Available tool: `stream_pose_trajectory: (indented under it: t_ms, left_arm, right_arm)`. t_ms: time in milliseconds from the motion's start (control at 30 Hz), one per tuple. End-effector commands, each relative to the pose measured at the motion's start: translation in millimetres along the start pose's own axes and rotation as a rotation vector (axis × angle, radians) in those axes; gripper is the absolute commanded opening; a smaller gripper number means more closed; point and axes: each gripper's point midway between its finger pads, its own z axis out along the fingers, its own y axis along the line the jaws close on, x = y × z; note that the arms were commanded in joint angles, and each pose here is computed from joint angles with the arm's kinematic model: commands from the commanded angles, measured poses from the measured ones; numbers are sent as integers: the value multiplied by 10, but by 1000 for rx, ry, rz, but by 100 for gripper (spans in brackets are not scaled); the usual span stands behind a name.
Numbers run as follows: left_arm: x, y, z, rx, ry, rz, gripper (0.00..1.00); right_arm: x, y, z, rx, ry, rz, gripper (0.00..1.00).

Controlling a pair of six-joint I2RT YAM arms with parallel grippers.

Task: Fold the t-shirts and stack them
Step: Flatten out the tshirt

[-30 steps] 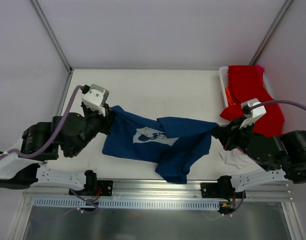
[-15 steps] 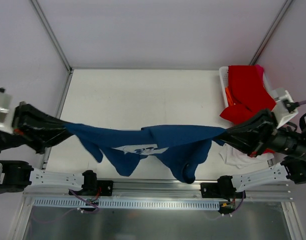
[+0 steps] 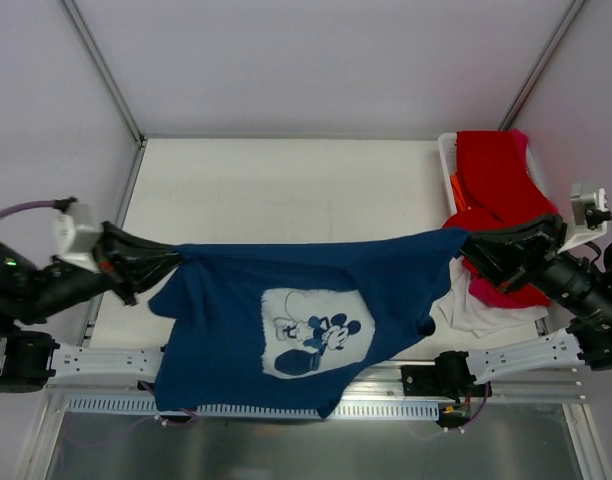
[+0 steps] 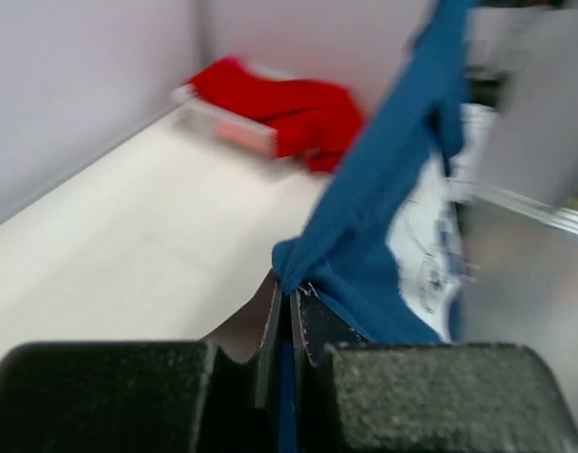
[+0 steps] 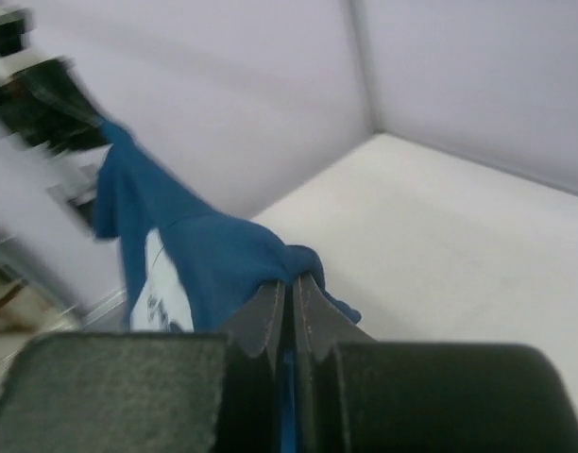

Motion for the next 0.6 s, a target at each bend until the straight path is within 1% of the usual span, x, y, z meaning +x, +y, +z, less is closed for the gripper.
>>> stream_pose_trajectory:
  t_ms: [0,33,67,100,133,167,200,233,267,300,333,367,400,433,467,500,567]
  left_arm:
    - [537,725,335,-496,131,107,0]
    - [669,791,395,-553,154,127,0]
    - [766,847,443,-604,162,140,0]
    - [808,910,504,-671,143,133,0]
    - [1049,944,584,-709,183,162,0]
    - [1137,984,617,-753,189,163,0]
    - [1329,1021,694,-810,206,142,0]
    - [1450,1041,743,-830,223,132,0]
    - [1570,1111,771,-867,245,121,0]
    - [1845,1119,896,-874,298,97,0]
    - [1997,1161,957,-885,330,78,0]
    - [2260,1337,998,-951,390,38,0]
    - [2393,1344,1116,-920,409,-23,0]
    - [2499,1413,1169,-941,420,-51,0]
    - [2677,1547,1208,-984,457,-64,0]
    - [2698,1560,1364,-952,431,-98,0]
    - [2823,1726,1516,-935,463,-66,0]
  right_arm:
    - [-43,-737,-42,456,-81,-102,0]
    - [24,-819,-46,528,-74,-133,1]
    - [188,-854,8,591,-48,-194,0]
    - [249,-953,-36,679,-42,-214,0]
    - [308,-1013,-46,740,-53,-204,0]
    - [499,-1047,-6,778,-35,-236,0]
    - [584,-1125,-13,827,-44,-230,1]
    - [691,-1159,5,845,-47,-217,1]
    - [929,-1200,57,866,-49,-188,1]
    - [1039,-1253,80,881,-49,-171,1]
    - [1134,-1289,102,894,-42,-170,1]
    - [1309,-1332,156,908,-14,-185,1]
    - [1364,-1415,155,947,-3,-201,1]
    - [1421,-1466,171,970,13,-218,1]
    - [1495,-1508,208,976,49,-244,0]
    - [1567,-1633,254,1027,94,-280,0]
    - [1682,-1810,365,1026,192,-301,0]
